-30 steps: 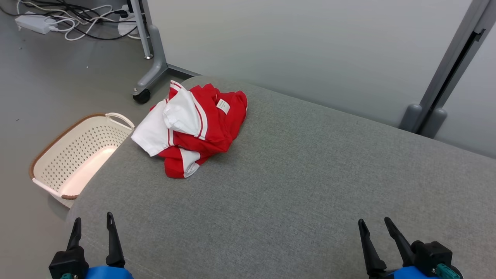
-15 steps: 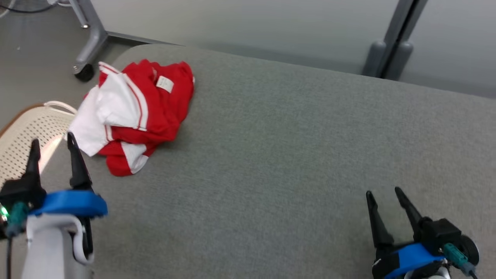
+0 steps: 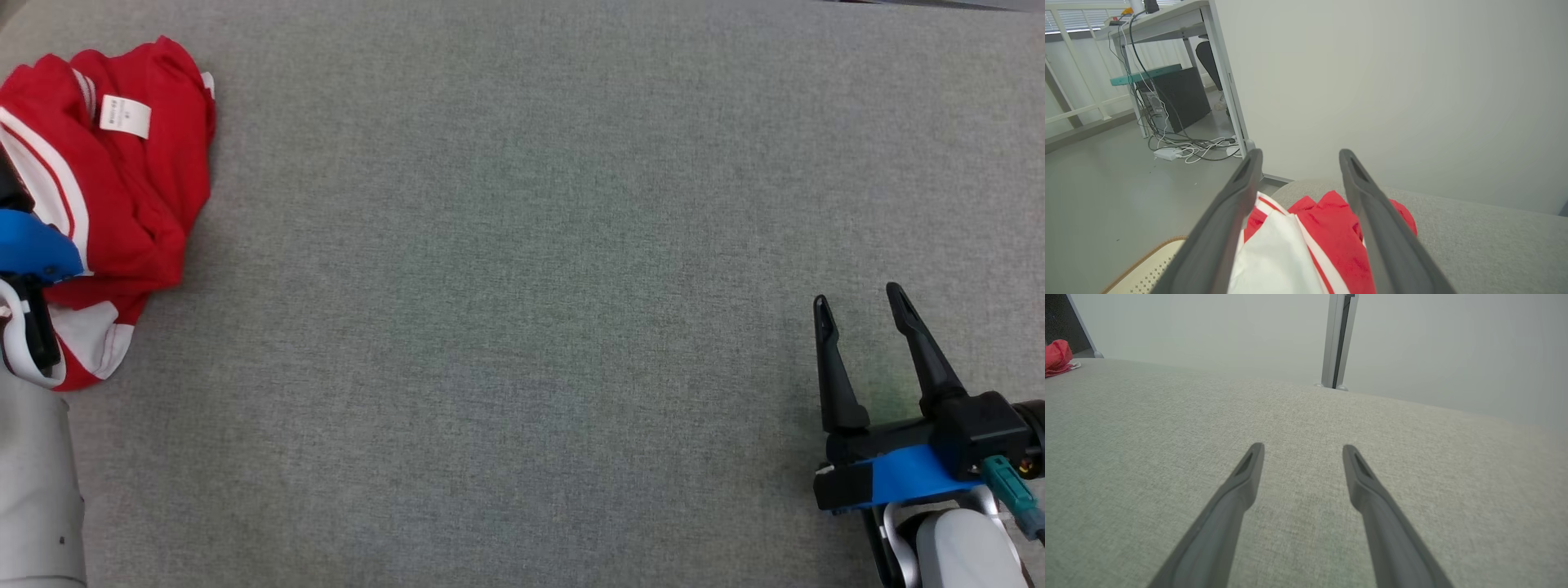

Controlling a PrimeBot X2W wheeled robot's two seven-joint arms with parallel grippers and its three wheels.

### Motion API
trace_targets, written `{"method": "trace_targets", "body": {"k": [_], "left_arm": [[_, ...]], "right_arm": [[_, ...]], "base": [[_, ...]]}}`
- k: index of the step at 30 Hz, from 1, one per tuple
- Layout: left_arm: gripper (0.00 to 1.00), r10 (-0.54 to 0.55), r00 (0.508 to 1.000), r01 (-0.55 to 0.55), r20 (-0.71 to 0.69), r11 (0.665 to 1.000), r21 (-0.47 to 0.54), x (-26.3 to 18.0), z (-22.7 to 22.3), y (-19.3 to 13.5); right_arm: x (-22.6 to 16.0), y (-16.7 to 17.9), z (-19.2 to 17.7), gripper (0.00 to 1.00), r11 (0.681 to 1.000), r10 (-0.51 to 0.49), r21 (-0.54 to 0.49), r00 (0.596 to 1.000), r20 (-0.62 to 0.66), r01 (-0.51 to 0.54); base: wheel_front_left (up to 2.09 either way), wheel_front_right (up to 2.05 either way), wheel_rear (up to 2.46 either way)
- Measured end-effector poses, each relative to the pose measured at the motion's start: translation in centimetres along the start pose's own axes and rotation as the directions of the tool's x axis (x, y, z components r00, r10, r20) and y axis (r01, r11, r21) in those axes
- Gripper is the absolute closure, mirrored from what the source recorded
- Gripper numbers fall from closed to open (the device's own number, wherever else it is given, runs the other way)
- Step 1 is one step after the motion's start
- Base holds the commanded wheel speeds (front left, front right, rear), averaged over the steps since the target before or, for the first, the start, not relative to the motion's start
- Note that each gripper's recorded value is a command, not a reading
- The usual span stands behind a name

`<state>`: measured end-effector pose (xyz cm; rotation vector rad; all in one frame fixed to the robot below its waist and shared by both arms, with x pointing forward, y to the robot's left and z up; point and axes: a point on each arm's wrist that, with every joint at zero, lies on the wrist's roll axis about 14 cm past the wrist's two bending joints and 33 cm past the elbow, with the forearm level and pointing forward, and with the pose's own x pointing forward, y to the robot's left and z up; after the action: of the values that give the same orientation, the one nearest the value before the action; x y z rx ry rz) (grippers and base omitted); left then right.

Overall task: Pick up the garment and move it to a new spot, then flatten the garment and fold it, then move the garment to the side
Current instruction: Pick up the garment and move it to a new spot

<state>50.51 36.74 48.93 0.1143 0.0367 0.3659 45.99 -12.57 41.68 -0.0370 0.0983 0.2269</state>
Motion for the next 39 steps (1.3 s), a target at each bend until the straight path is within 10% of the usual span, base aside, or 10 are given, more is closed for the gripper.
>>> {"method": "trace_targets", "body": {"k": [15,16,31,39], "left_arm": [[0.0,-0.039,0.861,-0.008,-0.507,0.996,-0.09,-3.6,-12.6,-1.0],[1.0,-0.048,0.858,0.0,-0.511,0.996,-0.093,-3.7,-12.7,-1.3],[1.0,-0.122,0.991,0.118,-0.061,0.991,-0.06,1.0,2.3,-2.5],[1.0,-0.312,0.889,0.332,0.334,0.943,-0.004,1.4,16.8,-10.7]], "right_arm": [[0.4,0.0,1.3,0.0,1.0,0.004,-0.012,0.999,0.044,-0.003],[0.5,0.1,1.4,0.0,1.0,0.007,-0.012,0.999,0.047,-0.006],[-1.2,1.3,4.1,0.0,0.999,0.027,0.038,0.995,0.096,-0.031],[-3.5,-0.1,5.3,0.0,0.997,-0.027,0.074,0.993,0.114,0.019]], "base": [[0.0,0.0,0.0],[0.0,0.0,0.0],[0.0,0.0,0.0],[0.0,0.0,0.0]]}}
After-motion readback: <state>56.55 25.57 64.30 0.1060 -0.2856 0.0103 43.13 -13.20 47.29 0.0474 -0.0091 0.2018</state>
